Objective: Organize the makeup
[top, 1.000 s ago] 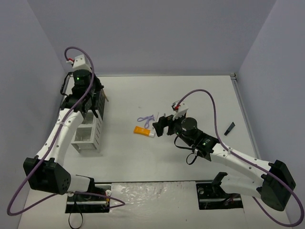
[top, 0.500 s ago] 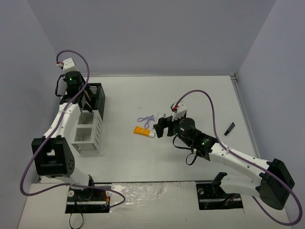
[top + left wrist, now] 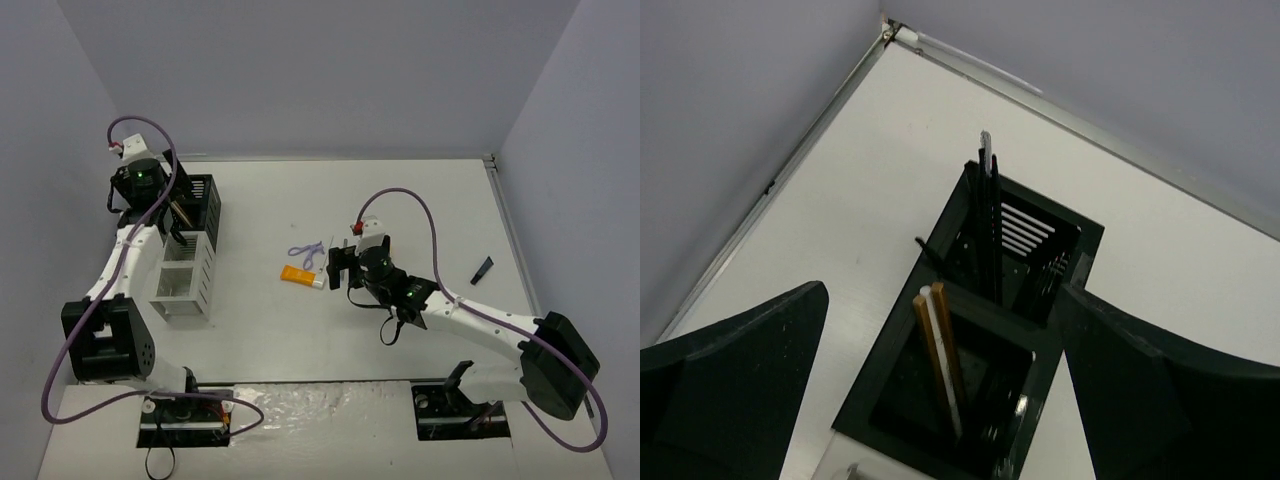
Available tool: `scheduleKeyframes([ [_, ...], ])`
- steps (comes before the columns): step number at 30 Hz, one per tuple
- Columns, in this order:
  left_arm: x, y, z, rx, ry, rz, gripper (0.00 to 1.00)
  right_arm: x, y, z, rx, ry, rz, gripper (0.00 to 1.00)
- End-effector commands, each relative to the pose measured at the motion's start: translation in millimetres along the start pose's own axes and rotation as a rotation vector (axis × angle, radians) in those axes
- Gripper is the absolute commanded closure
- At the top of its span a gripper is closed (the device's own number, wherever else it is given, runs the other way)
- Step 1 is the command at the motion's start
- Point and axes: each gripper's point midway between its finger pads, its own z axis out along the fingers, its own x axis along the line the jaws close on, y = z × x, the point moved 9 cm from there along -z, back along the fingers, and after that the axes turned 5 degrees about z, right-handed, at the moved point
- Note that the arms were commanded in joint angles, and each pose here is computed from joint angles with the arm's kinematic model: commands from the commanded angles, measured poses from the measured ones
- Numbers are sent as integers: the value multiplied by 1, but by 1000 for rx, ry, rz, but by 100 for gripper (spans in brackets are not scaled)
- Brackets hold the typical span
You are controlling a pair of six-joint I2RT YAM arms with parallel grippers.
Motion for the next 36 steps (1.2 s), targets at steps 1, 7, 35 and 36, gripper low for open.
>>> scheduleKeyframes([
  [1,4,67,-69,-80,-22,-45,3,3,14,16,-48,-106,75,7],
  [7,7,73,-130,-41,-174,-6,3,0,4,43,31,-177,93,20],
  [35,-11,16,-186,140,-499,-63,3,-35,-32,102,170,-316,106,93],
  [36,-15,16,-186,146,-516,-78,3,-34,-30,100,169,-314,102,96],
])
